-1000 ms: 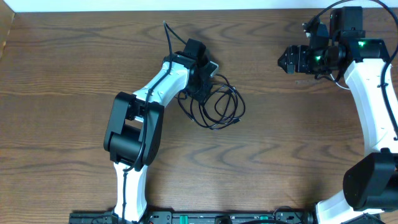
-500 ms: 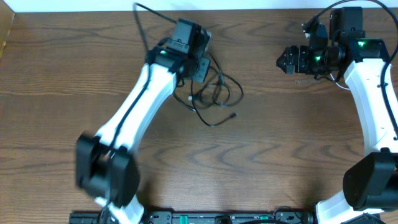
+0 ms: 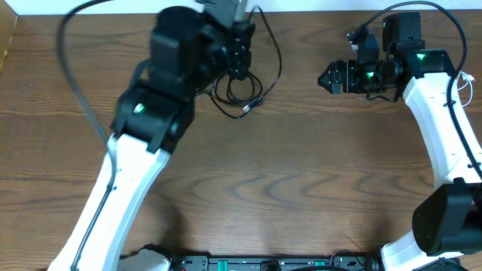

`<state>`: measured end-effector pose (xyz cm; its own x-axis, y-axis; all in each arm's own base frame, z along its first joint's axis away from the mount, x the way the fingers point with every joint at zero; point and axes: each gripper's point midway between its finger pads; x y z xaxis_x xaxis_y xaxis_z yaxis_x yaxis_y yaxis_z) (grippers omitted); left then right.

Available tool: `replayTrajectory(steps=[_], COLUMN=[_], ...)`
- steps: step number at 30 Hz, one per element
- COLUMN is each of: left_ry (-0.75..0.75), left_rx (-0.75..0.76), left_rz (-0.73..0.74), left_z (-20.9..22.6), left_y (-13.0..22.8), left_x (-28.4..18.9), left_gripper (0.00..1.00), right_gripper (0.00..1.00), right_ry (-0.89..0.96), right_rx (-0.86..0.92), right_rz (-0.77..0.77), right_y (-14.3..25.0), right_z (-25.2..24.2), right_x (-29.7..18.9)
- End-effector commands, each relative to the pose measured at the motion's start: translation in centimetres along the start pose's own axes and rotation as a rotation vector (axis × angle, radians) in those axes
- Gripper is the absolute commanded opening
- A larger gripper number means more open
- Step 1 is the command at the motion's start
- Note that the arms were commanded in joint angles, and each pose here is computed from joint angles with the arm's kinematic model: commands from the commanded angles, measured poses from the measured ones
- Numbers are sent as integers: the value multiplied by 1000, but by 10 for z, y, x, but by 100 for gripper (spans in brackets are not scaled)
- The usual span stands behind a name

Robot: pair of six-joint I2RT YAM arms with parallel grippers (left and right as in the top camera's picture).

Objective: Untangle cables

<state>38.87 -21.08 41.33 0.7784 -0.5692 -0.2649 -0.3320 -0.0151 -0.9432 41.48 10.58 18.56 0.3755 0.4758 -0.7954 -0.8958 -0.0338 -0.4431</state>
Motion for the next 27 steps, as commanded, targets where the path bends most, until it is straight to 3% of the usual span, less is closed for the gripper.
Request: replayTrajectory(steps=[1,13,20,27], left_ry=[44,130,194,186], left_rx=[-59,-139,-98,-92], left_rz=[-130,-407,-634,-720], left_z=[-15,-35,-51,-54], left_y=[-39,-107,-156,-171], left_x=[-32,-76,-117,-147], left_gripper=[7,7,7,7], right_gripper=[84,85,85,86], right_ry=[-20,-17,-16,18], right_rx=[-20,-24,-27,-29], right_rz=[12,6,0,-6], right_y=[2,1,-1,-2], right_z=[5,4,4,-2], right_x=[6,6,6,6])
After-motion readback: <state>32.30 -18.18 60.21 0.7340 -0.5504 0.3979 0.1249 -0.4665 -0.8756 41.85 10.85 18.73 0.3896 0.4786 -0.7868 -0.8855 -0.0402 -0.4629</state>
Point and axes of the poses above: each gripper's point midway between its finger pads, its own x axis out along the fingers, its own z axis along the line the jaws close on, y = z × x, and after that the axes turned 2 degrees about -x, right-handed
